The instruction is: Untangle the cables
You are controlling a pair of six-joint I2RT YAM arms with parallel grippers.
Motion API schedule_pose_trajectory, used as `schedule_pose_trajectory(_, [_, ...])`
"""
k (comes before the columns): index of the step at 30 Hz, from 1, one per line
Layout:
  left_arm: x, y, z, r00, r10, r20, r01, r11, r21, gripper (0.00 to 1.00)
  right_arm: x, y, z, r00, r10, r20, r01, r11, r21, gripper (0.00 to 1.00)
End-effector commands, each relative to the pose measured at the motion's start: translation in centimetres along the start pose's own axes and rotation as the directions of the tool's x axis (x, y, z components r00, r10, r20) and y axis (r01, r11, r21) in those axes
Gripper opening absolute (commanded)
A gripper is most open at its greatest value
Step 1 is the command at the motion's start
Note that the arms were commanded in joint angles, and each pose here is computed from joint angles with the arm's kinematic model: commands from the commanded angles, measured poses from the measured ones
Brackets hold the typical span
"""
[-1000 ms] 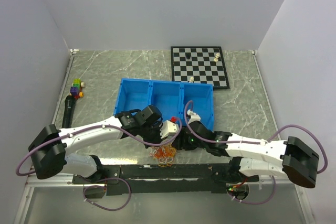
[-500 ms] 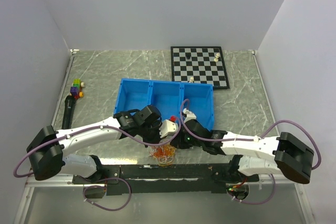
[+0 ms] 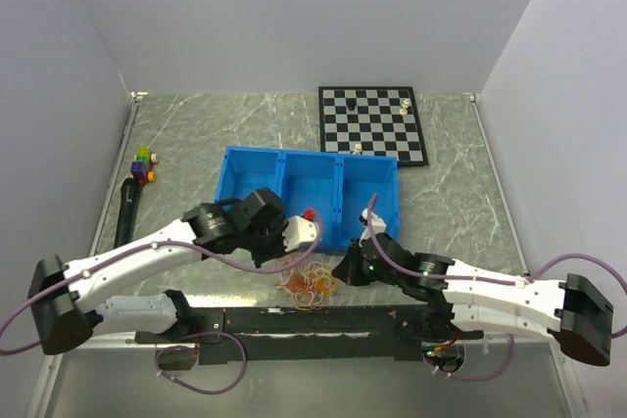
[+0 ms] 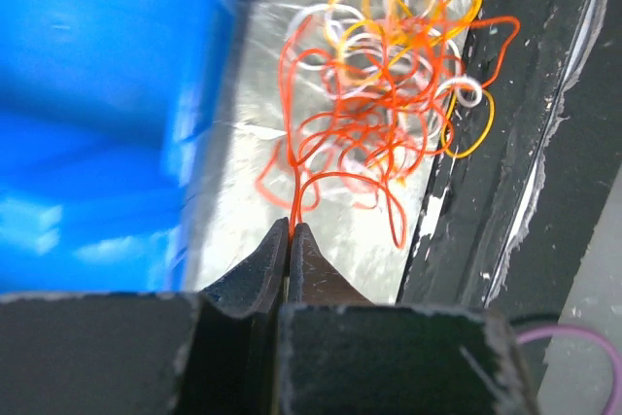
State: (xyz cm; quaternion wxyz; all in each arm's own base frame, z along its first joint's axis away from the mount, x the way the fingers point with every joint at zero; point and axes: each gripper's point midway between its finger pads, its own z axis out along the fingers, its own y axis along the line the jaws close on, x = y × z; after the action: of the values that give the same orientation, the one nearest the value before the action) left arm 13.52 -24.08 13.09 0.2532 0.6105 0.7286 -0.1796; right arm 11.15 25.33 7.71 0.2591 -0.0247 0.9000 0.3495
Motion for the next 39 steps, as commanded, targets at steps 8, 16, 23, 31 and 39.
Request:
schedule_pose_trajectory(8, [-6.8, 2.2, -13.2, 0.980, 0.097, 0.176, -0.065, 0.981, -0.182, 0.01, 3.1, -5.1, -2.3, 0.997, -0.003, -0.073, 0.019, 0.974, 0.227, 0.00])
schedule_pose_trajectory(16, [-15.4, 5.5, -26.8, 0.837, 0.202, 0.508, 0.069, 0.882, -0.466, 0.01, 5.2, -5.4, -1.7, 0.987, -0.058, -0.151, 0.104, 0.942, 0.320, 0.00])
schedule_pose_trajectory(23, [-18.6, 10.3, -38.8, 0.684, 0.326, 0.653, 0.363, 0.624, -0.692, 0.01, 6.7, -5.3, -1.4, 0.978, -0.086, -0.188, 0.152, 0.916, 0.371, 0.00])
schedule_pose_trajectory(31, [-18.1, 12.8, -47.2, 0.581, 0.436, 0.687, 0.608, 0.327, -0.723, 0.01, 7.4, -5.6, -1.5, 0.983, -0.068, -0.173, 0.129, 0.919, 0.372, 0.00])
schedule_pose_trajectory(39, [-18.7, 11.6, -59.2, 0.367, 0.601, 0.710, 0.809, 0.171, -0.562, 0.01, 8.3, -6.1, -1.7, 0.980, -0.048, -0.195, 0.120, 0.917, 0.381, 0.00])
